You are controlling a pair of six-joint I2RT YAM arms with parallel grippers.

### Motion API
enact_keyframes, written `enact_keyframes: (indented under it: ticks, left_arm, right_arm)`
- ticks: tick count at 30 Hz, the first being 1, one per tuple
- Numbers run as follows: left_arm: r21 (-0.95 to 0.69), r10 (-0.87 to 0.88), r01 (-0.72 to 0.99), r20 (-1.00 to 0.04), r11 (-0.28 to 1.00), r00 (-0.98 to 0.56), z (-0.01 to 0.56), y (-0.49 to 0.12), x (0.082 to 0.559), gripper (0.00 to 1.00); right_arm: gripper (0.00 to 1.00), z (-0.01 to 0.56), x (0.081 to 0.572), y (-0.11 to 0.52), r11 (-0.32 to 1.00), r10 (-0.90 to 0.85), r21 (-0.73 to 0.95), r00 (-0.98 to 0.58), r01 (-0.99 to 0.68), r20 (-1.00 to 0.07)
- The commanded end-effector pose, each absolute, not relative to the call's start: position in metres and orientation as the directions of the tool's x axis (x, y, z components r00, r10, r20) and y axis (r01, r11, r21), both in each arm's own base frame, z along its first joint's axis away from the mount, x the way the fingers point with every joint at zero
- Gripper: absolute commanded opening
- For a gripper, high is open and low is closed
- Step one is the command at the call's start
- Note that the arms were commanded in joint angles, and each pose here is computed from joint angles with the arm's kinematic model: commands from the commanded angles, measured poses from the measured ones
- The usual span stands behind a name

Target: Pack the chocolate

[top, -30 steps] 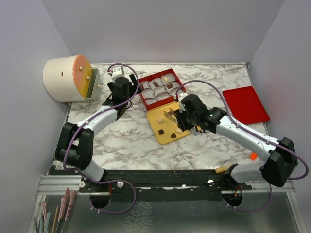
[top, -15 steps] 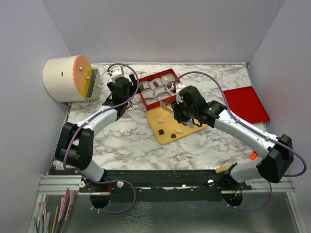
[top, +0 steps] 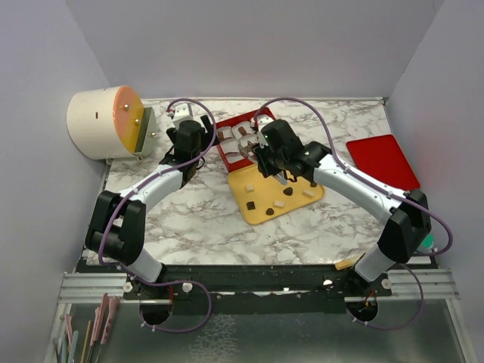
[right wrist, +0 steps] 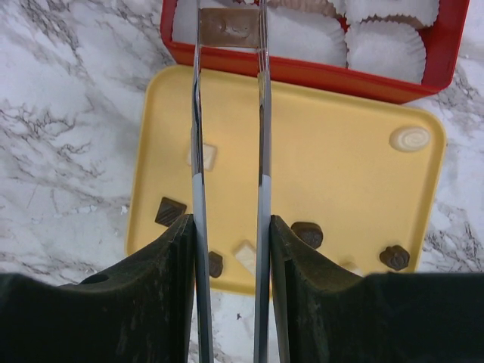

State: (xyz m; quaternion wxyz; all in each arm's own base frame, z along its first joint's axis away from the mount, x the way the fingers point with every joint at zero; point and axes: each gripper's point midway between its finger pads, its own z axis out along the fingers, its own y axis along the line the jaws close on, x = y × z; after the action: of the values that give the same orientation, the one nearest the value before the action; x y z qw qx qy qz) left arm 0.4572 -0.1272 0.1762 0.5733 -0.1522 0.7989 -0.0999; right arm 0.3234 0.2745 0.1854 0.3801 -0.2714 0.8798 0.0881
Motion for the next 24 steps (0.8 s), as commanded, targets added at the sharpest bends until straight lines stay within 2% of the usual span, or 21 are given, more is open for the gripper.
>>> enact_keyframes:
  ticks: [1,24]
  left_arm:
    - [-0.34,-0.361,-0.124,-0.897,0.932,-0.257,0.193,-0.125,0.455,0.91]
    - [-0.336,-0.358,-0.126,-0.895,0.933,-0.267,0.186,-0.125,0.457,0.91]
  right_arm:
    - [0.3,0.201,0.352,0.286,0.848,-0.387,-0.075,-0.518,-0.524,-0.763]
    - [0.3,0.152,0.432,0.274,0.886,-0.347,-0.057,-0.576,-0.46,-0.74]
